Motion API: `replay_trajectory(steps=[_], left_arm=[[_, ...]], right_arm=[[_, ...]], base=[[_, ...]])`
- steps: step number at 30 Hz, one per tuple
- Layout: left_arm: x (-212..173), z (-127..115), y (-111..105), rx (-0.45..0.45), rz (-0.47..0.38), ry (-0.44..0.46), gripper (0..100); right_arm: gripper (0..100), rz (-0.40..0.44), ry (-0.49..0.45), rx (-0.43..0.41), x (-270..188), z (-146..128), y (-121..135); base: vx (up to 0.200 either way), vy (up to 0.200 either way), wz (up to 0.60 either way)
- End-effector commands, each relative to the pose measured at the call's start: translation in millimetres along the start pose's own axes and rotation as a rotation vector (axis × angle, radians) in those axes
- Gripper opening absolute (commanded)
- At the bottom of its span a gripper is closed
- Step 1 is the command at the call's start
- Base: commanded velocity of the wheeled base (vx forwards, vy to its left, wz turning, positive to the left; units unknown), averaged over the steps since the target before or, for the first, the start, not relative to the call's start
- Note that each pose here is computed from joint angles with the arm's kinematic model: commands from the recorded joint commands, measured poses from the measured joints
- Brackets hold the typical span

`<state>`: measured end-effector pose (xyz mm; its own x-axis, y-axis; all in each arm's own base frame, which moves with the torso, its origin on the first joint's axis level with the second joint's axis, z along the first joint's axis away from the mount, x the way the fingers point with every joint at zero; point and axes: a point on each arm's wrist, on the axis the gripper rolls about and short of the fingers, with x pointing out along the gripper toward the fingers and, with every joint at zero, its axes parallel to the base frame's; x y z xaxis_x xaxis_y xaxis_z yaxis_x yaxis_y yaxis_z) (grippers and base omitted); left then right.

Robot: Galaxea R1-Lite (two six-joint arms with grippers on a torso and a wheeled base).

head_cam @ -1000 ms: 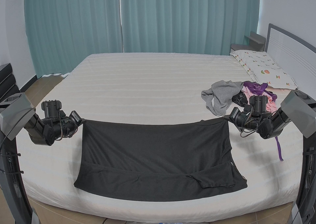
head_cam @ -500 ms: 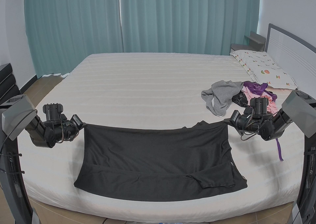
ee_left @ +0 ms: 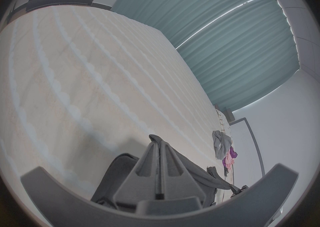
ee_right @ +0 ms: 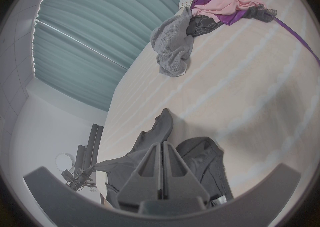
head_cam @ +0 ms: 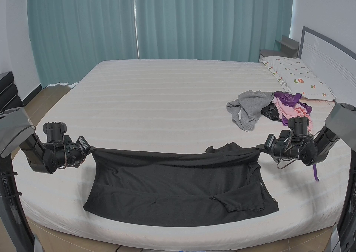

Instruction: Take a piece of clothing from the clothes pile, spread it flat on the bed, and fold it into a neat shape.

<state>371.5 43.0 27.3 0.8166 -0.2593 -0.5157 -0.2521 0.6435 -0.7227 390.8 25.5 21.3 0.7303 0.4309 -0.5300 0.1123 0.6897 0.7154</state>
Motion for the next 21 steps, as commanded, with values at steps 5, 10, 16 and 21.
replay_trajectory(steps=[5, 10, 16, 21], left_arm=[[-27.0, -7.9, -0.9, -0.016, -0.028, 0.047, 0], [-31.0, -20.2, 9.6, -0.009, 0.005, 0.086, 0], [-39.5, -29.9, 26.7, -0.015, 0.051, 0.121, 0], [-45.8, -38.2, 37.2, 0.01, 0.075, 0.152, 0]], right_arm=[[0, -0.01, 0.019, 0.016, -27.8, -4.8, -7.8], [0, -0.05, 0.085, -0.02, -35.3, -24.1, -23.0], [0, -0.073, 0.119, -0.041, -38.9, -41.1, -35.0], [0, -0.069, 0.125, -0.076, -36.0, -56.3, -44.7]], base=[[0.0, 0.0, 0.0], [0.0, 0.0, 0.0], [0.0, 0.0, 0.0], [0.0, 0.0, 0.0]])
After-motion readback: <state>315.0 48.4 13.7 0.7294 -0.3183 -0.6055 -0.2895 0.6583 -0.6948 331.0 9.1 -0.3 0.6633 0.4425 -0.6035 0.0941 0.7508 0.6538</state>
